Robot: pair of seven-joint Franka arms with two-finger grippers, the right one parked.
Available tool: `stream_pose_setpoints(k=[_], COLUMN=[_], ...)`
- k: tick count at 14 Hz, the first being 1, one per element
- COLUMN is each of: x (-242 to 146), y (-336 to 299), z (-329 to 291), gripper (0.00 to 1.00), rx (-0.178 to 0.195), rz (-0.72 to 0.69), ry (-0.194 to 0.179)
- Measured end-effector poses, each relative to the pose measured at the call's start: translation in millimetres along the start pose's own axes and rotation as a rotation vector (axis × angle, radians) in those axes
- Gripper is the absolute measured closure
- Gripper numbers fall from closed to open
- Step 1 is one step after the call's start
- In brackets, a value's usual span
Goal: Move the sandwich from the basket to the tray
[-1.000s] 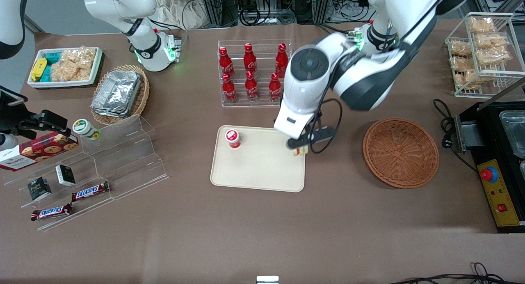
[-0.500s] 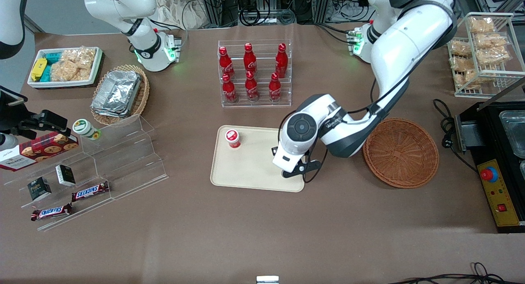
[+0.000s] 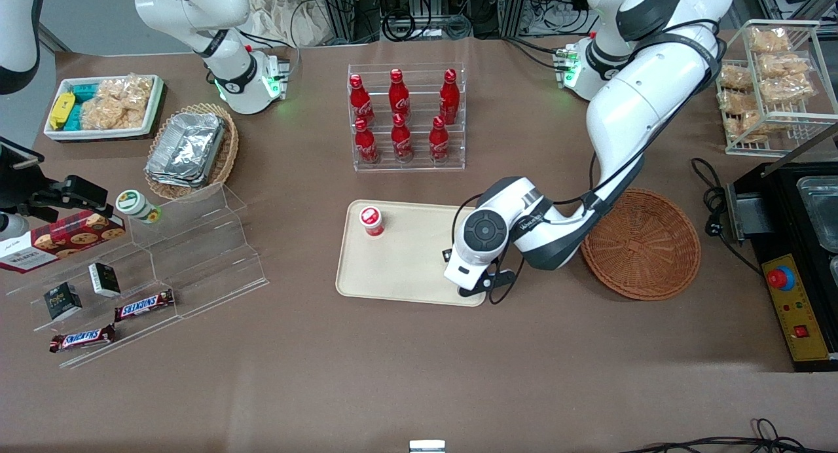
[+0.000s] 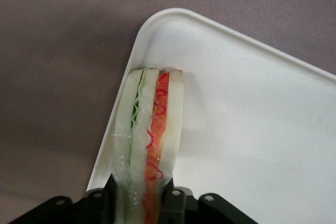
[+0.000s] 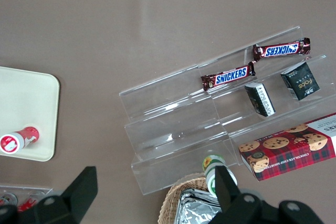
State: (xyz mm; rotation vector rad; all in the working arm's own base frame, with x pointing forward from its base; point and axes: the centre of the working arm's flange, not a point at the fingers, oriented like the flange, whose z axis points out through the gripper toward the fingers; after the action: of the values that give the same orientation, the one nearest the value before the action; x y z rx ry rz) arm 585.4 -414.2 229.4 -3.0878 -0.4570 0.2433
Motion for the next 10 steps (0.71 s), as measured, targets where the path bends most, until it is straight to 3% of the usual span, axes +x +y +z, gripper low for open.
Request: stream_pose_setpoints(k=[2,6,8,10], x=[0.5,1.6,5.3,5.5], y=[0.7,1.5,3.3,3.4], z=[0.5,-1.9,-19.0,-59.0], gripper=[0.58,0.20,0.01,0.00], rx=[-0.005,-0.013,-0.035,-0.058], rz=[0.001,-0.008,-0.072,-0.148], ry=[0.004,0.008,0.029,0.080])
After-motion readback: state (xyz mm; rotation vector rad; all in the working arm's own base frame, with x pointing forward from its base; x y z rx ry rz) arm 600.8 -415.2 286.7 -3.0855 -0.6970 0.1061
